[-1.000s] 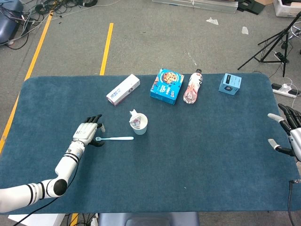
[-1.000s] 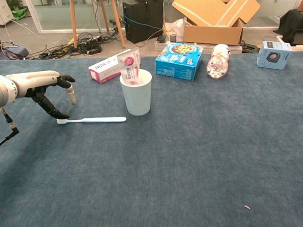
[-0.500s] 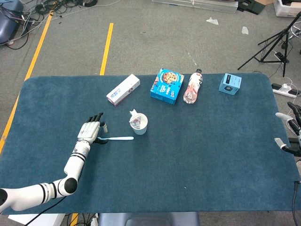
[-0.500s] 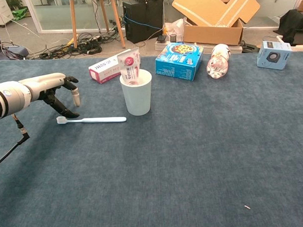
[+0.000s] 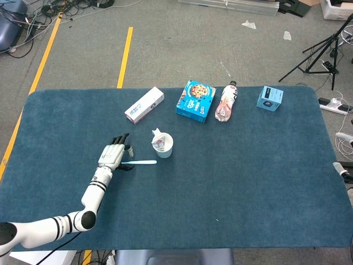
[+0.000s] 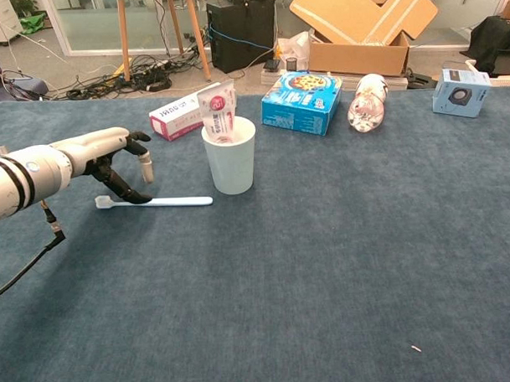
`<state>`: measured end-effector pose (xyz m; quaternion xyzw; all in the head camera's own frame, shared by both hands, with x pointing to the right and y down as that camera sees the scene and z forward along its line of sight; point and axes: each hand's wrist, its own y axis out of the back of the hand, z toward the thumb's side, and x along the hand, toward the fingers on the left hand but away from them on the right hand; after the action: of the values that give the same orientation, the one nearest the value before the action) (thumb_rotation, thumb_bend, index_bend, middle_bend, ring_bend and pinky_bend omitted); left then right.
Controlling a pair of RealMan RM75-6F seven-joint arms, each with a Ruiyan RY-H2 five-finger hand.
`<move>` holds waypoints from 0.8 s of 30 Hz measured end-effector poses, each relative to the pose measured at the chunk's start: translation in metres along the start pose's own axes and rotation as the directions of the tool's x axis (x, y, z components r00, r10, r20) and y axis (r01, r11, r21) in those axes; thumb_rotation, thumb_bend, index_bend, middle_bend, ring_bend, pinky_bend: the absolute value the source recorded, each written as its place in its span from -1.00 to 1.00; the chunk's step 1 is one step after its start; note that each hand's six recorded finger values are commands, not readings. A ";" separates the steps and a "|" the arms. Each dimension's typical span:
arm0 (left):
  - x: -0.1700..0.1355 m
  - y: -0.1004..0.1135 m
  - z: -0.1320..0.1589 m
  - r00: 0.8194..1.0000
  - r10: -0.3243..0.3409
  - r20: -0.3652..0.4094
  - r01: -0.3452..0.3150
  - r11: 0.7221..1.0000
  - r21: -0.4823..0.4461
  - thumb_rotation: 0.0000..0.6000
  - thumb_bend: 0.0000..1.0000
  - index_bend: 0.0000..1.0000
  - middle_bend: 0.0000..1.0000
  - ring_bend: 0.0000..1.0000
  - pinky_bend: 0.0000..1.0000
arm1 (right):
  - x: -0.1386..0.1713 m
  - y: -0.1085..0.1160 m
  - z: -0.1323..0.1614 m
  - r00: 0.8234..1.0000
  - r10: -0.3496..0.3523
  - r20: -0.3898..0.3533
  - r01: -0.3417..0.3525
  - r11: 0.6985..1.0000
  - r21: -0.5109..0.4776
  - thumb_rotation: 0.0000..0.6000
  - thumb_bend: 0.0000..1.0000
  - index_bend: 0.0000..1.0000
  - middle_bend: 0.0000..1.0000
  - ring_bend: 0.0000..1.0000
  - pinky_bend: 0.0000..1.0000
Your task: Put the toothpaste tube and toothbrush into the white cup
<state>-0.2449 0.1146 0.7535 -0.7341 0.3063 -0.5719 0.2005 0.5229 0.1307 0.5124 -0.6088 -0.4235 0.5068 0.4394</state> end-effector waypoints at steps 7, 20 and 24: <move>0.007 -0.007 0.006 1.000 0.000 0.000 0.000 1.000 0.002 1.00 -0.60 -0.01 -1.00 -1.00 -1.00 | 0.001 0.001 -0.002 1.000 -0.003 0.002 0.003 1.000 -0.007 1.00 -0.61 -0.48 -1.00 -1.00 -0.75; 0.016 -0.015 0.001 0.999 -0.012 -0.031 0.012 1.000 0.020 1.00 -0.60 0.10 -1.00 -1.00 -1.00 | 0.002 -0.002 -0.003 1.000 0.003 0.004 -0.003 1.000 -0.009 1.00 -0.61 -0.48 -1.00 -1.00 -0.75; 0.016 -0.016 0.000 0.999 -0.013 -0.034 0.014 1.000 0.028 1.00 -0.60 0.13 -1.00 -1.00 -1.00 | 0.001 -0.003 -0.003 1.000 0.006 0.002 -0.006 1.000 -0.009 1.00 -0.60 -0.48 -1.00 -1.00 -0.75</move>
<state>-0.2390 0.1150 0.7757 -0.7235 0.2965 -0.5899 0.2016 0.5254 0.1325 0.5150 -0.6115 -0.4245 0.5067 0.4348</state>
